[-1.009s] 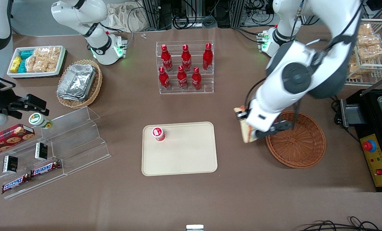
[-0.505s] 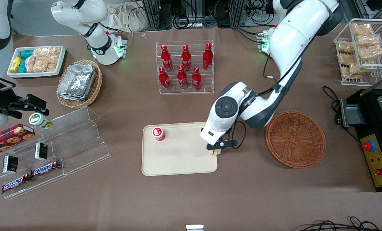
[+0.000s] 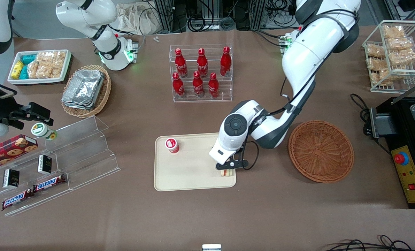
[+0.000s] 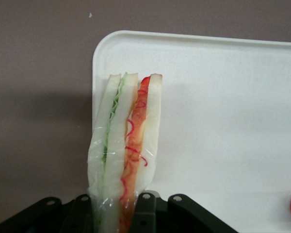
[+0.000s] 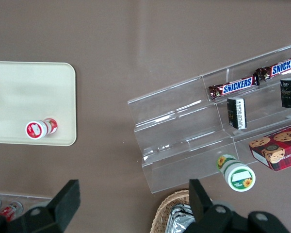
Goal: Place sandwich from basket to tray
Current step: 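Carry the sandwich over to the cream tray with the left gripper, then lower the sandwich onto the tray and open the left gripper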
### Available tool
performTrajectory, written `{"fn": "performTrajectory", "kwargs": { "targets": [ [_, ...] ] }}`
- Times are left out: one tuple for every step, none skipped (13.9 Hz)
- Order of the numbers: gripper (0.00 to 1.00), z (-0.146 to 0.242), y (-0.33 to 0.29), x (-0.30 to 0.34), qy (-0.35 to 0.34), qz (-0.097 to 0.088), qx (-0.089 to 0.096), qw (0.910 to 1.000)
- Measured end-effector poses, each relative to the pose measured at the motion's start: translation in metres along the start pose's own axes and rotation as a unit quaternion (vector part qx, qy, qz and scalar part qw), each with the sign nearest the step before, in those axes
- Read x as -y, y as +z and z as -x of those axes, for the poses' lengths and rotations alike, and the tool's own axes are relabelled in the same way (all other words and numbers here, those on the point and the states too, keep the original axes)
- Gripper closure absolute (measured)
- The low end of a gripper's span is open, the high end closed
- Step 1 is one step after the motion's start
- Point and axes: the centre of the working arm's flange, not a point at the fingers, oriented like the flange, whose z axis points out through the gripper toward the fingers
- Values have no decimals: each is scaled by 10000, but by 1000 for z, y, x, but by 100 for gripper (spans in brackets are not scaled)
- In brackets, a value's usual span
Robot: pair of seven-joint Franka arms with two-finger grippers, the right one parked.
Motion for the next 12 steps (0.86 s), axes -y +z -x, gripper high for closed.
{"fn": "performTrajectory", "kwargs": {
  "targets": [
    [81, 0, 9, -1, 28, -36, 4, 10000],
    [81, 1, 17, -2, 41, -52, 21, 10000],
    [81, 0, 22, -2, 44, -40, 18, 10000],
    [79, -1, 21, -3, 39, -26, 8, 10000],
    [78, -2, 20, -4, 36, -16, -8, 10000],
    [69, -2, 18, -4, 22, -8, -20, 10000],
    [60, -3, 17, -4, 3, 4, -34, 10000],
    [49, -4, 16, -4, -11, 19, -51, 10000],
    [40, -6, 13, -5, -31, 38, -76, 10000],
    [29, -8, 9, -5, -94, 65, -113, 9999],
    [20, -11, 1, -6, -191, 100, -172, 9996],
    [9, -15, -10, -6, -283, 135, -246, 9992]
  ]
}}
